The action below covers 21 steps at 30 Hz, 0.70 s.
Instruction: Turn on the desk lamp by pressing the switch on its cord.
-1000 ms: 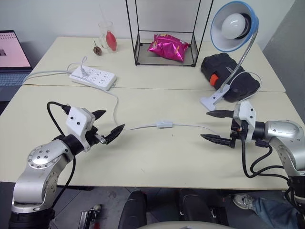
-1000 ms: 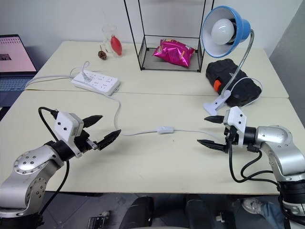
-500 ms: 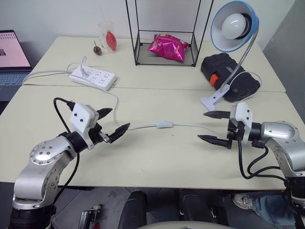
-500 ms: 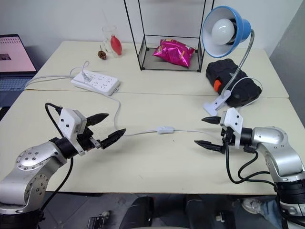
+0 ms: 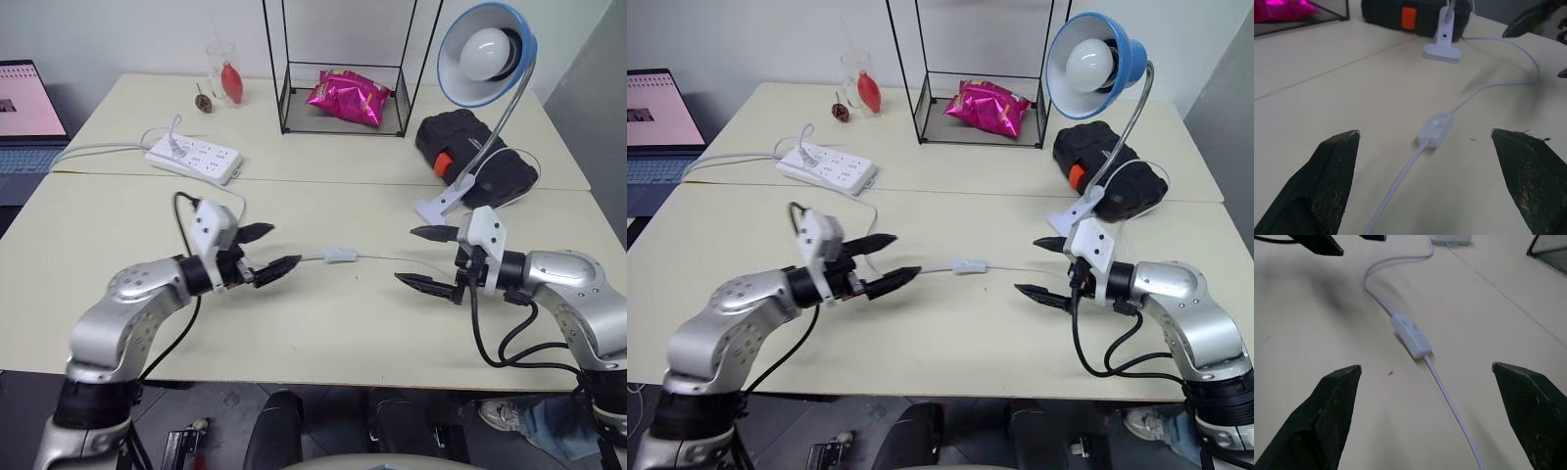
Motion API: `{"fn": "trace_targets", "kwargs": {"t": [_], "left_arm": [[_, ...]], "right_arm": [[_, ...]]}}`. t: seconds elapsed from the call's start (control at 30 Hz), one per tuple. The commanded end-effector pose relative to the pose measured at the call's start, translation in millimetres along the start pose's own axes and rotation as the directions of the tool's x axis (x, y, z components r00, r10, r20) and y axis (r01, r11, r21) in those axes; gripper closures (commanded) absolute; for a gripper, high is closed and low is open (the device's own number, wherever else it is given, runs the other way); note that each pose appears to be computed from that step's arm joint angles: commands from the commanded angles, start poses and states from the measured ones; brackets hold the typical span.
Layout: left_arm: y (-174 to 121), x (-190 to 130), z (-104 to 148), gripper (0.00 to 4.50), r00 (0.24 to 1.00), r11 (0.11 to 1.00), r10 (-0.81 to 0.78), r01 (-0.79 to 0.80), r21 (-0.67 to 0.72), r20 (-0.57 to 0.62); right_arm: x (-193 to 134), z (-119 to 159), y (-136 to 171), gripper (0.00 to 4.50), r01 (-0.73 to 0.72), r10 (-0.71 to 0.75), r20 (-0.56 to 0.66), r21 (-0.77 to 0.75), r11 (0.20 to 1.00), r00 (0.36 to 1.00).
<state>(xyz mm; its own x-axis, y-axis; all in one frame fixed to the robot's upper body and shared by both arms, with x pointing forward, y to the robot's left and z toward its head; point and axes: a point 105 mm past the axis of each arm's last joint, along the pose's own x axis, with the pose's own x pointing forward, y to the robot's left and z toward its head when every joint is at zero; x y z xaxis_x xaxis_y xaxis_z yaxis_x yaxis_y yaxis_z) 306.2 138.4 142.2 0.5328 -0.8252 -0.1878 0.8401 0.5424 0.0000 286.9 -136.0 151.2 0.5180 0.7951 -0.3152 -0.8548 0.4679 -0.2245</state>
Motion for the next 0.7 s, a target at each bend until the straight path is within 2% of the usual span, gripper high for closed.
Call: {"fn": "trace_targets", "kwargs": {"t": [0.03, 0.23, 0.7], "left_arm": [[5, 14, 1, 0.02, 0.996, 0.996, -0.082, 0.083, 0.024, -0.019], [7, 32, -8, 0.02, 0.961, 0.966, -0.257, 0.254, -0.037, -0.106], [20, 70, -25, 0.02, 0.923, 0.941, -0.337, 0.326, -0.09, -0.187]], "right_arm": [[-4, 11, 9, 0.0, -0.003, 0.002, -0.016, -0.028, 1.0, 1.0], [-9, 11, 20, 0.0, 0.017, -0.017, -0.03, -0.015, 1.0, 0.999], [-17, 12, 30, 0.0, 0.049, -0.049, -0.042, 0.002, 0.999, 0.998]]}}
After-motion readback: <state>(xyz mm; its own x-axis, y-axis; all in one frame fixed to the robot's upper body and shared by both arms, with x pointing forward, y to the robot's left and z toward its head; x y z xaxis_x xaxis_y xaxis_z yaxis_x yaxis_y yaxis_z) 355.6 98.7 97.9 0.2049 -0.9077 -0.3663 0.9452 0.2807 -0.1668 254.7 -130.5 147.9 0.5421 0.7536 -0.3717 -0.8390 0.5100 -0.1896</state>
